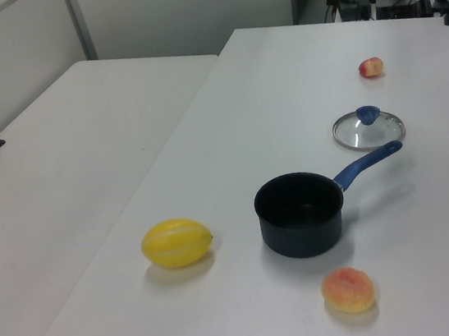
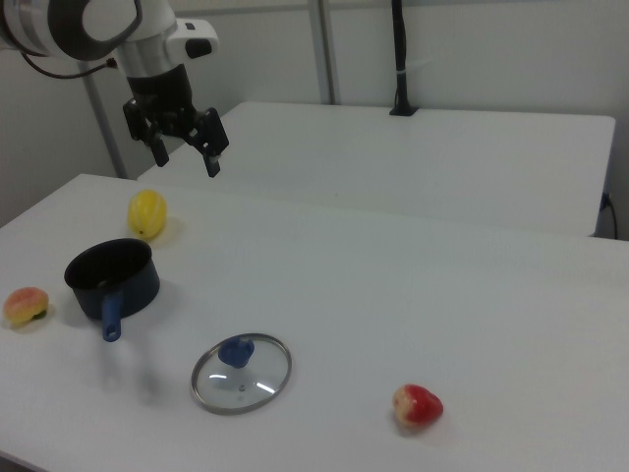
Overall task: Close lid
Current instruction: 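Move the open gripper toward the glass lid's blue knob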
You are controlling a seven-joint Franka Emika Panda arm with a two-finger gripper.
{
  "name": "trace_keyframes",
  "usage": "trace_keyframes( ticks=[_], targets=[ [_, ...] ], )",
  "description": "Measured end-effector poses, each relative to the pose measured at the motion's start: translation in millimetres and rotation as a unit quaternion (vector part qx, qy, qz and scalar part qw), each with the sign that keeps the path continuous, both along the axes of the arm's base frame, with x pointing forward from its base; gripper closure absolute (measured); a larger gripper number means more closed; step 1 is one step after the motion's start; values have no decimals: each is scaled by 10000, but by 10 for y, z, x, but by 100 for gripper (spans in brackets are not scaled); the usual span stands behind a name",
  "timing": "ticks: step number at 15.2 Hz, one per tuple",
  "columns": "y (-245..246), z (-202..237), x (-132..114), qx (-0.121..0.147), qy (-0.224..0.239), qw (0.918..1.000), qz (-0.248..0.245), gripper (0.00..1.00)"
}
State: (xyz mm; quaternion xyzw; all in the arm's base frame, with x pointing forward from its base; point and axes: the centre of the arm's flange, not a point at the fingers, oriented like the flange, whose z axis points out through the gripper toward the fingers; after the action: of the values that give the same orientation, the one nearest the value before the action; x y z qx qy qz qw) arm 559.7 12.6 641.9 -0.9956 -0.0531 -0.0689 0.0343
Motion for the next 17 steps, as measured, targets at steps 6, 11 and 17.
trace_keyframes(
  ticks=[6,11,17],
  targets=[
    [0,-26,-2,0,34,10000,1,0],
    [-23,-31,-5,-75,38,10000,-7,0],
    [3,-273,-35,-245,378,9990,54,0]
  ],
)
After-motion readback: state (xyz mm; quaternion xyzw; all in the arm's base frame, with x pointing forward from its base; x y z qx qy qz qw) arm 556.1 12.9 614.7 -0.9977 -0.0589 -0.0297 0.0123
